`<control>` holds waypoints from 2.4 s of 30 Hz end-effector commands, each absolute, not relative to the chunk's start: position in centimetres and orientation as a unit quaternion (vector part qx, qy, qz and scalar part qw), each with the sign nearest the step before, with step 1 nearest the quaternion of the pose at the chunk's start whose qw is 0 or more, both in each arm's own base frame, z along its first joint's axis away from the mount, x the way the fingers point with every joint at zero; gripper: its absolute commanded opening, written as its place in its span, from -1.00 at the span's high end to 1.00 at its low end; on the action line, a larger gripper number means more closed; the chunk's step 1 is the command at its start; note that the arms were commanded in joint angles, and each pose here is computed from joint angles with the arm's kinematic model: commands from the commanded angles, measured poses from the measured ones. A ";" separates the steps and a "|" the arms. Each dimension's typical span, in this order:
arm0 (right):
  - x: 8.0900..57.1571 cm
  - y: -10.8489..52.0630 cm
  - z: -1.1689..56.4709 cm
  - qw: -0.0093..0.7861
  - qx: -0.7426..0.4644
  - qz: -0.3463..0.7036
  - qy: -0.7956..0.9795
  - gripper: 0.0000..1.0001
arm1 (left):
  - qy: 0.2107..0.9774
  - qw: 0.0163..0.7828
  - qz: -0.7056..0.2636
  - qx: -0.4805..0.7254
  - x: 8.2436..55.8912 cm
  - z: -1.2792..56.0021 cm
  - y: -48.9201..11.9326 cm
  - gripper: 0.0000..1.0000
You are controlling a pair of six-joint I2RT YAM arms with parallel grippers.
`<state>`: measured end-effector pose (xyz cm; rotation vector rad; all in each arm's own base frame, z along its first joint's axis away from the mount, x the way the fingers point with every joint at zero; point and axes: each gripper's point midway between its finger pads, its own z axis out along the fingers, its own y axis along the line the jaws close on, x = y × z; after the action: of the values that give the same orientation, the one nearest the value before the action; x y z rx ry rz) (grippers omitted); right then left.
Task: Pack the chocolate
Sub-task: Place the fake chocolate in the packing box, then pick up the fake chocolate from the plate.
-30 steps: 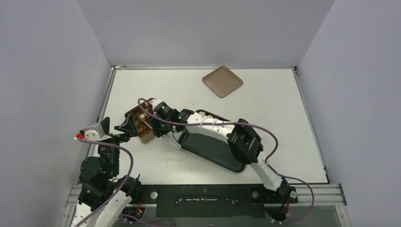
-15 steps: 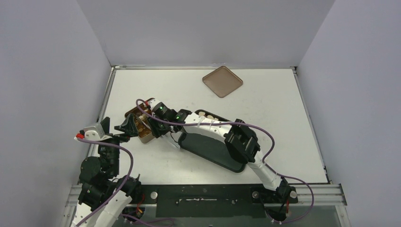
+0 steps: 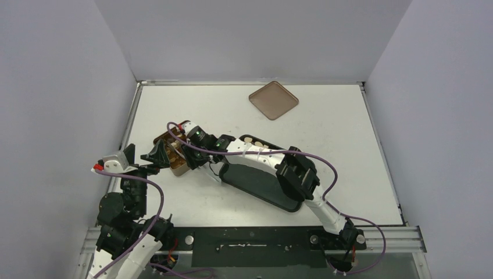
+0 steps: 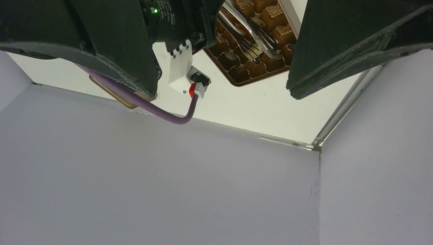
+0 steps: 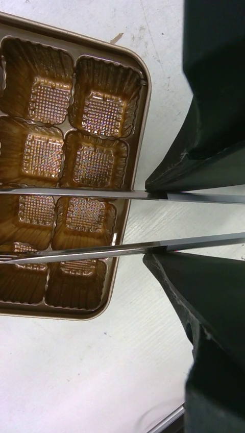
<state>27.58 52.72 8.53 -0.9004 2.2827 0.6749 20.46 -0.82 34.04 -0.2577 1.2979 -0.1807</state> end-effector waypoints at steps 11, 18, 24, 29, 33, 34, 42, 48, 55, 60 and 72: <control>29.1 53.7 14.0 0.360 -0.313 0.277 0.834 0.15 | 0.591 0.791 -0.088 -0.127 20.4 34.8 -0.7 -0.95; 28.9 53.3 15.2 0.366 -0.312 0.282 0.830 0.16 | 0.592 0.791 -0.086 -0.127 20.3 34.8 -0.6 -0.95; 29.3 51.6 16.6 0.376 -0.306 0.281 0.828 0.19 | 0.592 0.791 -0.086 -0.127 20.4 34.8 -0.6 -0.95; 29.2 49.8 17.7 0.380 -0.301 0.282 0.827 0.19 | 0.592 0.791 -0.085 -0.128 20.3 34.8 -0.5 -0.95; 29.0 47.4 18.2 0.381 -0.292 0.274 0.833 0.19 | 0.594 0.790 -0.087 -0.124 20.4 34.7 -0.8 -0.95; 29.0 46.6 18.3 0.383 -0.287 0.269 0.836 0.19 | 0.594 0.790 -0.088 -0.123 20.5 34.7 -0.8 -0.95; 28.8 38.1 19.2 0.394 -0.248 0.196 0.863 0.19 | 0.594 0.791 -0.092 -0.118 20.6 34.6 -1.1 -0.95; 27.4 32.2 17.7 0.371 -0.229 0.140 0.889 0.19 | 0.594 0.791 -0.093 -0.116 20.6 34.6 -1.1 -0.95; 24.3 27.6 15.2 0.324 -0.227 0.100 0.913 0.16 | 0.594 0.791 -0.092 -0.117 20.6 34.7 -1.1 -0.95; 22.4 25.6 13.4 0.290 -0.223 0.084 0.927 0.16 | 0.594 0.791 -0.093 -0.116 20.6 34.7 -1.1 -0.95; 19.4 26.5 11.2 0.244 -0.239 0.121 0.932 0.14 | 0.594 0.791 -0.094 -0.116 20.6 34.7 -1.2 -0.95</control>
<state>20.06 25.17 10.40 -0.6662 2.5742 0.2244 20.52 -1.00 33.99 -0.2494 1.3010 -0.1853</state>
